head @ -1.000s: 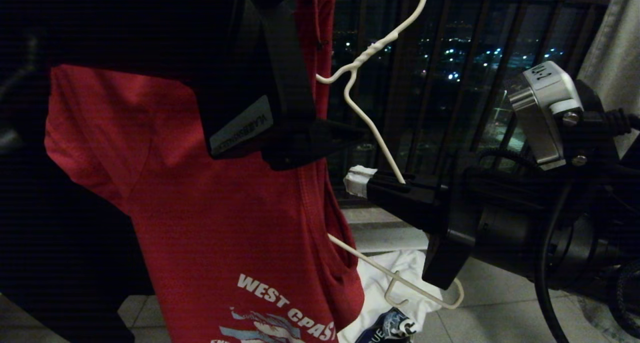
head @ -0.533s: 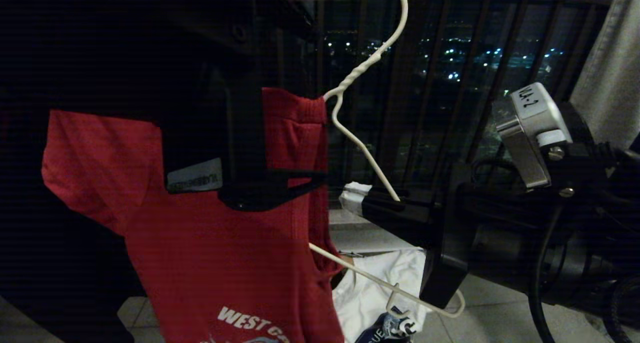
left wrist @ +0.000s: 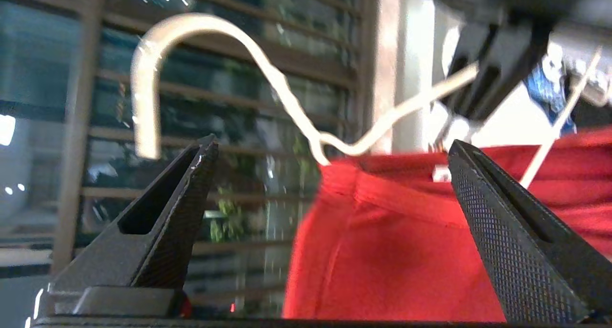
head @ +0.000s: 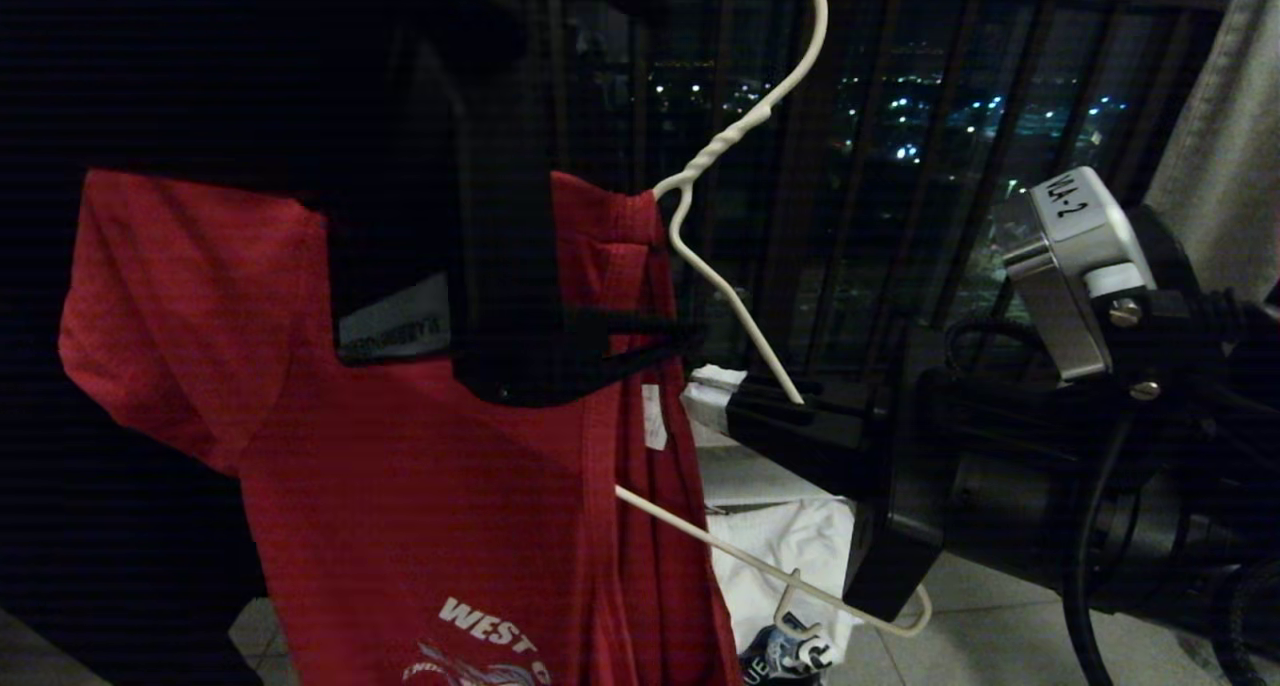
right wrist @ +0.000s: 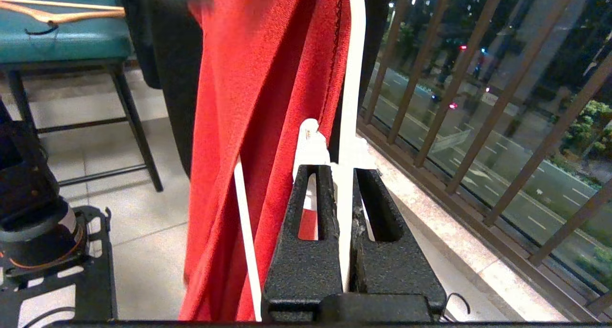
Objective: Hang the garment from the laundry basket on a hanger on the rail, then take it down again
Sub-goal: Hang the clothes on the clothes rack
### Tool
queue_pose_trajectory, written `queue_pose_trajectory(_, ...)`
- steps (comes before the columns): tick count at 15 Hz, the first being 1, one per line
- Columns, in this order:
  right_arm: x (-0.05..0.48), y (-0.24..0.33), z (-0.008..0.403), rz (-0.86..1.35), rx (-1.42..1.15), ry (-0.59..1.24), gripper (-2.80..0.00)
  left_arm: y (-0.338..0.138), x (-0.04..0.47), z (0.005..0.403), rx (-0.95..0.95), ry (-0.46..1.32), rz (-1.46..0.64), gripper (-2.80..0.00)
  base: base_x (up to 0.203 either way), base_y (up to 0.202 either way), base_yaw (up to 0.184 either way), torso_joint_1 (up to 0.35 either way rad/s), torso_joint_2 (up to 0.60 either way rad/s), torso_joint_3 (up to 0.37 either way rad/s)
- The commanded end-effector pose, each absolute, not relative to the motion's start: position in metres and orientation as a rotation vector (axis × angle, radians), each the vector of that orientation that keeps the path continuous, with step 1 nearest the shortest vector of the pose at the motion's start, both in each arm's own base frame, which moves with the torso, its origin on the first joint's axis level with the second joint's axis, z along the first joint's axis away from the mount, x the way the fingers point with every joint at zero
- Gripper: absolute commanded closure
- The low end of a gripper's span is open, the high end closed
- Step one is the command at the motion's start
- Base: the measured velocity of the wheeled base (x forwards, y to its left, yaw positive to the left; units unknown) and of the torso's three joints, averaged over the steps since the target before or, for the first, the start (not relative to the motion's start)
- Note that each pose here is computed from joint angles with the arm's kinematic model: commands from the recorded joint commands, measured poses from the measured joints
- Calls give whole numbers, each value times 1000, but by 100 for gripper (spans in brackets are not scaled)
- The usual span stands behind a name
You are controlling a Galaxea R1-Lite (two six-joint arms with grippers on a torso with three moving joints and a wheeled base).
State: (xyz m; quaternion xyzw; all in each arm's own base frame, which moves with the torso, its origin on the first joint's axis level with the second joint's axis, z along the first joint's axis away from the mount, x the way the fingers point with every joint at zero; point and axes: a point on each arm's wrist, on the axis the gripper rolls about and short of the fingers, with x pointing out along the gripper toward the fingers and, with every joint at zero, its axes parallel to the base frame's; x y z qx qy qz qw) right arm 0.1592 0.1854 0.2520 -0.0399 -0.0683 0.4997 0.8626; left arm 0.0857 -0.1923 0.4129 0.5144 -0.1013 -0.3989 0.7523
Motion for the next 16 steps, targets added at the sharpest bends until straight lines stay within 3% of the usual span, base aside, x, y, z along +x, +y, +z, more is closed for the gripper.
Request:
queue_pose_trajectory(1, 161, 187, 253, 1047, -82, -145, 0, -178, 77, 420, 1091, -249, -865, -280, 0, 0, 0, 0, 0, 0)
queue_pose_trajectory(4, 165, 190, 251, 1041, -82, -138, 0, -157, 68, 424, 1063, -249, -842, -280, 0, 0, 0, 0, 0, 0)
queue_pose_trajectory(5, 165, 190, 252, 1037, -75, -137, 0, -149, 65, 421, 1067, -229, -837, 0, 0, 0, 0, 0, 0, 0)
queue_pose_trajectory(9, 172, 183, 259, 1000, -54, -152, 0, -129, 59, 416, 923, -129, -812, 0, 0, 0, 0, 0, 0, 0)
queue_pose_trajectory(16, 171, 180, 264, 995, -49, -168, 0, -61, 47, 431, 398, -11, -548, 0, 0, 0, 0, 0, 0, 0)
